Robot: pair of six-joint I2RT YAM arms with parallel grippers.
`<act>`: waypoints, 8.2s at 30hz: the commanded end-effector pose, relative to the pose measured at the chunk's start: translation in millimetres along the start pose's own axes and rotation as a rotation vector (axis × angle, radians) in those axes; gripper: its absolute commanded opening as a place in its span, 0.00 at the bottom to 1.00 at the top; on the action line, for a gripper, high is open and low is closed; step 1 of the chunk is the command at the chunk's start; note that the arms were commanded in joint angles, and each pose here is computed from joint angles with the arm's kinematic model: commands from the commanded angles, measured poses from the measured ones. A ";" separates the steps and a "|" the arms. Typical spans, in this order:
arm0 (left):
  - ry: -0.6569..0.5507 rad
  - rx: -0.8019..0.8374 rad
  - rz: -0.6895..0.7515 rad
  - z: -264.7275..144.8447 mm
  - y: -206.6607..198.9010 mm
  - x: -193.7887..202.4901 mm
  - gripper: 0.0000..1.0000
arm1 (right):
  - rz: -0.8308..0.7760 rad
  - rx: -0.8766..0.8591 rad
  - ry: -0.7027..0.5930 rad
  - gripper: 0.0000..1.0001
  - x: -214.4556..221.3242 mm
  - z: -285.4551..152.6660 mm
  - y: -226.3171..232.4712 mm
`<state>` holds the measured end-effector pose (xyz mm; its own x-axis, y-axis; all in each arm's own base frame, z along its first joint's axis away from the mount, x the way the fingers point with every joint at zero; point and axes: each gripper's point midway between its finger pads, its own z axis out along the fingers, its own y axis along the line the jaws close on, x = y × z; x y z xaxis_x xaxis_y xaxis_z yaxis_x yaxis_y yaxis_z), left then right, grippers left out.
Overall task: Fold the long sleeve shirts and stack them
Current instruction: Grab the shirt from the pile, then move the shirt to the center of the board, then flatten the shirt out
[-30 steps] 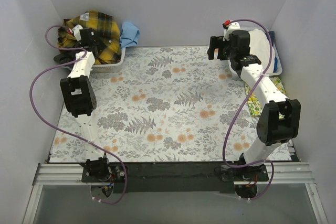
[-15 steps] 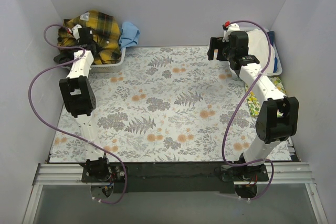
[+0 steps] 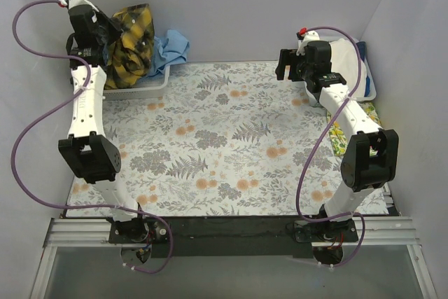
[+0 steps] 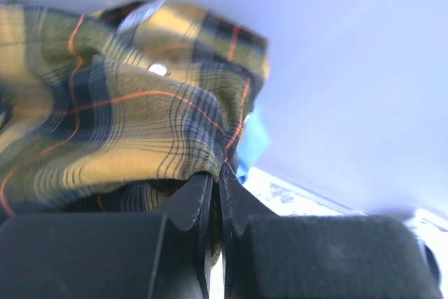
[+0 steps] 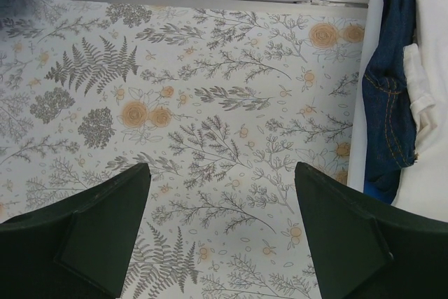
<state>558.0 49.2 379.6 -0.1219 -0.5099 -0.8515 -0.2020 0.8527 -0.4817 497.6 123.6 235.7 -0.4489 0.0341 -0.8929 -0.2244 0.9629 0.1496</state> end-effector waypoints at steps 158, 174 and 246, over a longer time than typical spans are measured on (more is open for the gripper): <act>0.226 -0.016 -0.115 29.7 2.7 126.7 0.87 | -0.407 -0.915 -0.003 0.96 41.9 21.4 343.9; 0.219 0.006 -0.121 23.2 0.0 120.0 0.87 | -0.319 -0.930 0.074 0.01 99.4 54.6 381.3; 0.489 -0.147 0.292 10.9 75.7 245.4 0.00 | -0.251 -0.147 -0.366 0.01 -43.4 -120.9 177.7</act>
<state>511.0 -28.9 134.2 -0.6076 -0.2864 -0.7408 -0.1081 0.9539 -0.2800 368.0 259.5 325.1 -0.0768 -0.1287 -0.9887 -0.4273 0.9002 -0.0840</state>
